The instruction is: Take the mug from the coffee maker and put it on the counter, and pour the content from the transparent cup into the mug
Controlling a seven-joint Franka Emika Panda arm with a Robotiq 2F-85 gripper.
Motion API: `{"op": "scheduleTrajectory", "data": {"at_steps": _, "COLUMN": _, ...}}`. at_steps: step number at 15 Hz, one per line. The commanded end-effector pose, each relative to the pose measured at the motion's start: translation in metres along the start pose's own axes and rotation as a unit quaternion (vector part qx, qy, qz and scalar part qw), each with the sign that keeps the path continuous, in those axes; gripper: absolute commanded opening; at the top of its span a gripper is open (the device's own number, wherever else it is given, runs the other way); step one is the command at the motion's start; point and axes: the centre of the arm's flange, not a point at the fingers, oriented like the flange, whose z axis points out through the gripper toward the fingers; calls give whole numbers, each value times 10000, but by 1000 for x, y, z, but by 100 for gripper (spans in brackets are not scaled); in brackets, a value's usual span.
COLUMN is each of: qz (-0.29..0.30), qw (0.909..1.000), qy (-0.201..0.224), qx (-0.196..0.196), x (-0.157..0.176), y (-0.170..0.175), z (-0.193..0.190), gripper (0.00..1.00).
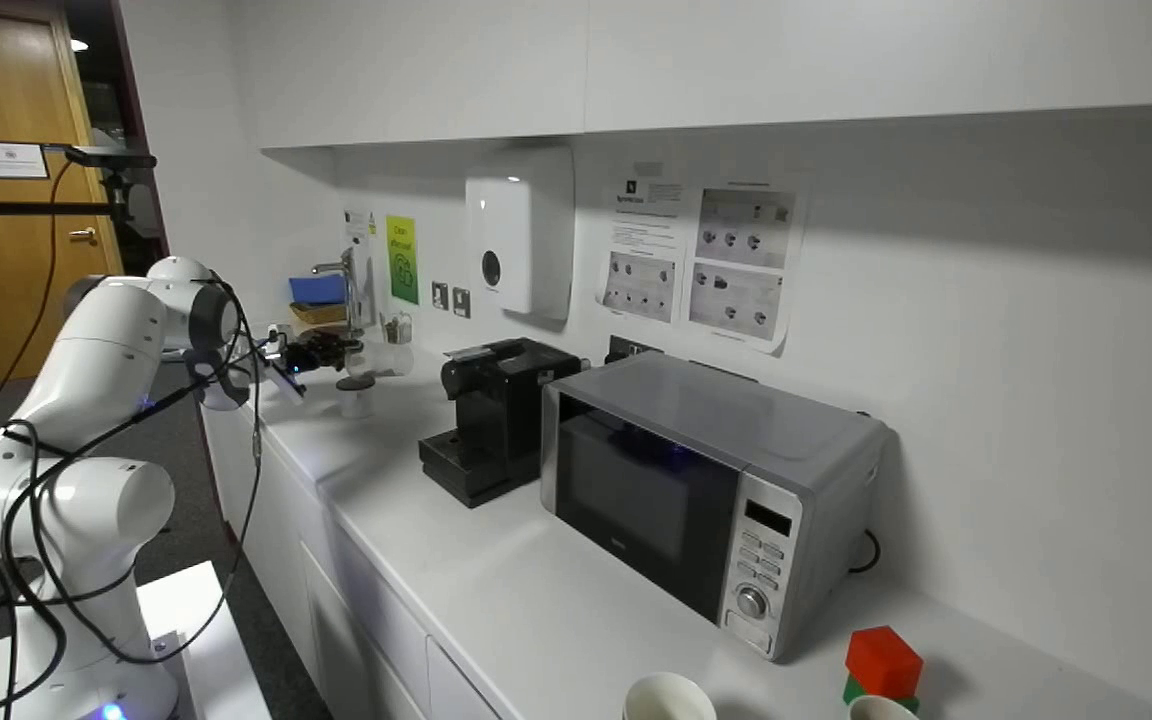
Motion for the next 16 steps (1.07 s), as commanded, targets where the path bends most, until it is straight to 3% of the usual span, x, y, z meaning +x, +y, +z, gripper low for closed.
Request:
{"op": "scheduleTrajectory", "data": {"at_steps": 1, "qz": 32, "qw": 9997, "qy": 75, "qx": -238, "x": 6, "y": 9, "z": 4, "gripper": 2}}
{"op": "scheduleTrajectory", "data": {"at_steps": 16, "qz": 29, "qw": 9995, "qy": 108, "qx": -298, "x": 6, "y": 9, "z": 3, "gripper": 2}}
